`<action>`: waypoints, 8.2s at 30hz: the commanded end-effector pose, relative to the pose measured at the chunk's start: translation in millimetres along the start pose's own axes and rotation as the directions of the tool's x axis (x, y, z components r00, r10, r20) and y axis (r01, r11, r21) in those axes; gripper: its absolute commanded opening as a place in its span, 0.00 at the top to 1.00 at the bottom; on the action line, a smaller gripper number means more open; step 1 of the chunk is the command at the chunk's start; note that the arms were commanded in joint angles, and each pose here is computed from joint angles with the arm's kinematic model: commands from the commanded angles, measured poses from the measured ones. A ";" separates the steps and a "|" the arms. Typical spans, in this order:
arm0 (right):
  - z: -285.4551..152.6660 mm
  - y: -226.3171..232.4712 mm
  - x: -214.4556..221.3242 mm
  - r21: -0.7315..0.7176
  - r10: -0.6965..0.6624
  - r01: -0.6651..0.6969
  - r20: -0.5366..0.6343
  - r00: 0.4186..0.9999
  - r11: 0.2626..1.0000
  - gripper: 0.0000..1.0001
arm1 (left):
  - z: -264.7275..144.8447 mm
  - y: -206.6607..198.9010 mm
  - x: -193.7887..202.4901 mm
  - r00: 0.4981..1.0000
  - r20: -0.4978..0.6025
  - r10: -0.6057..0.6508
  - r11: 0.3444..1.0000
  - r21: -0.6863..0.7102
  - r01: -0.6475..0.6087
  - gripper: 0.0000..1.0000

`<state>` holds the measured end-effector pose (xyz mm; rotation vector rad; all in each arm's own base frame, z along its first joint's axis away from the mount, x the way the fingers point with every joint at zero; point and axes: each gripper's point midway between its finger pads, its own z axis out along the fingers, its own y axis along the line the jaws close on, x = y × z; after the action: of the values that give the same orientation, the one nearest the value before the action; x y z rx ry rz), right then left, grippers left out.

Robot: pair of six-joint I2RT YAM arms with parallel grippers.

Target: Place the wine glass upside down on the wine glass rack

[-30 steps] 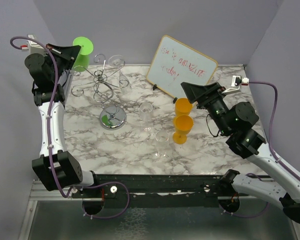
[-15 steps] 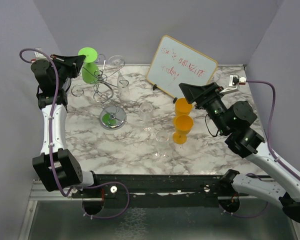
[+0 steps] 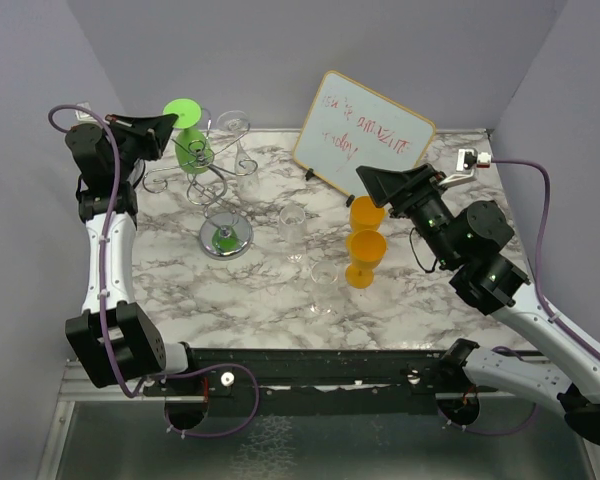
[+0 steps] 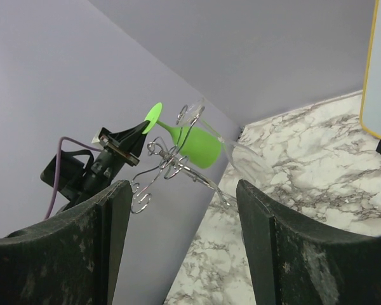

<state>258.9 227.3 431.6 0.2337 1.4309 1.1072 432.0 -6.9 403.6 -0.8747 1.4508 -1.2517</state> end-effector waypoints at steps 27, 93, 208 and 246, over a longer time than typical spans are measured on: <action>-2.9 15.0 -2.2 -0.068 0.031 -0.031 0.001 1.000 0.997 0.29 | 40.2 -0.1 22.7 0.991 -0.132 -0.025 0.999 0.026 0.029 1.00; 1.6 -14.2 25.4 0.018 -0.097 0.099 -0.097 0.990 0.995 0.28 | -39.7 -14.4 5.8 0.777 -0.065 0.626 0.758 -0.184 -0.626 0.31; 17.9 49.5 289.3 -0.566 -0.749 0.585 -0.090 0.656 0.581 0.99 | -153.2 194.0 180.8 0.837 0.085 -0.541 0.765 -0.363 0.531 0.40; -12.9 50.7 285.0 -0.628 -0.690 0.480 -0.129 0.712 0.613 0.40 | -150.4 173.2 172.3 0.858 0.071 -0.509 0.812 -0.290 0.506 1.00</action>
<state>162.7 457.5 254.4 -0.9519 1.2974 0.9153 257.3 -102.6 188.9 -1.5606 1.5234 -1.4886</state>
